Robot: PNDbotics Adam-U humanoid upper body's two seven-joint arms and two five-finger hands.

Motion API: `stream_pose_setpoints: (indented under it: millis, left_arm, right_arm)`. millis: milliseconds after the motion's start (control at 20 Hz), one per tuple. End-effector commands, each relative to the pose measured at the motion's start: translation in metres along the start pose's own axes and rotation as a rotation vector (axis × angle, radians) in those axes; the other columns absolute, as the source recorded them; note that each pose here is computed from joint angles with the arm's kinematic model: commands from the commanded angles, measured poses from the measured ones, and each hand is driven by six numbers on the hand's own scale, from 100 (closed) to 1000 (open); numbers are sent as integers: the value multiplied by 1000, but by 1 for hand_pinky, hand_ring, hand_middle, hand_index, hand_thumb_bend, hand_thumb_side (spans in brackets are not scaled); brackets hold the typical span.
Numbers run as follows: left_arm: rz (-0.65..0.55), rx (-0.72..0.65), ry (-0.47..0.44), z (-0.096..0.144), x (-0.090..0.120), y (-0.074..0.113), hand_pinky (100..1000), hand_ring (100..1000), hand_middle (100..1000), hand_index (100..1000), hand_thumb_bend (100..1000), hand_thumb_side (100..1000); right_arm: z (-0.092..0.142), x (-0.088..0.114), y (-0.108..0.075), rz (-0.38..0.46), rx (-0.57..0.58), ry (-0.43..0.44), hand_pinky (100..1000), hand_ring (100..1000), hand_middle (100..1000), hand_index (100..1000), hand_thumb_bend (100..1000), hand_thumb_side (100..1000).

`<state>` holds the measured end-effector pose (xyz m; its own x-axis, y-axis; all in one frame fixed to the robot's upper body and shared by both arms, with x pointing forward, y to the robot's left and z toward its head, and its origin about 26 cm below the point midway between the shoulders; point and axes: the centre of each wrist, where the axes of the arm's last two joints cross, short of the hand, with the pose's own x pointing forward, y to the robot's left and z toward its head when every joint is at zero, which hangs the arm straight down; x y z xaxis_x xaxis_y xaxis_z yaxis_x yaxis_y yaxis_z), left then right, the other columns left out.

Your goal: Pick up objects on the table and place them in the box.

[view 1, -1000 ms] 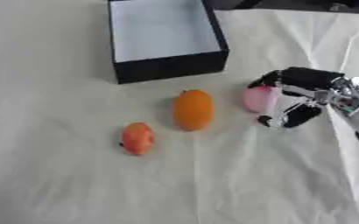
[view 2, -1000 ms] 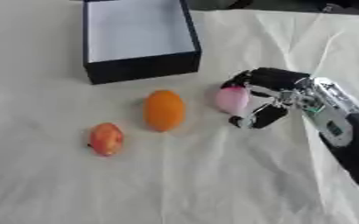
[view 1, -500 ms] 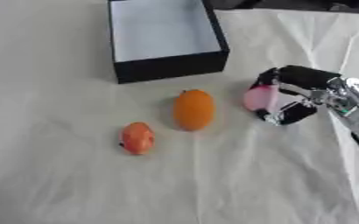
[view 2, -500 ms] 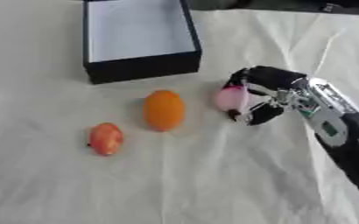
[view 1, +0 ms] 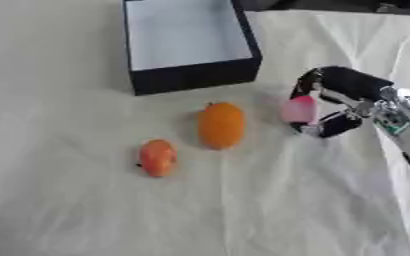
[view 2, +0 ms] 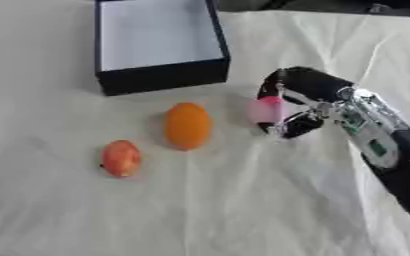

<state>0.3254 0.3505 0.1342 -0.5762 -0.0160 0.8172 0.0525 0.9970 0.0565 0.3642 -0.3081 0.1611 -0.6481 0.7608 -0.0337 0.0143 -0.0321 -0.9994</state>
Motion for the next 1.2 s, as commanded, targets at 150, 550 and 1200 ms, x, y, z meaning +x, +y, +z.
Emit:
stream_pose_setpoints:
  millis: [150,550,1200]
  left_arm:
    - [-20,-15,-32,-8,11,5,876,823,782,803,100,649]
    - [-20,-19,-36,-9,13,5,876,824,783,803,100,649]
    - [25,-58,-127,-28,29,-9,874,825,785,804,100,627]
  right_arm:
    - [7,3,-47,60,-98,-61,780,584,472,593,228,231]
    - [18,-1,-108,12,-116,-157,785,550,442,549,100,162]
    - [-20,-24,-179,-76,-261,-197,801,555,452,559,100,119]
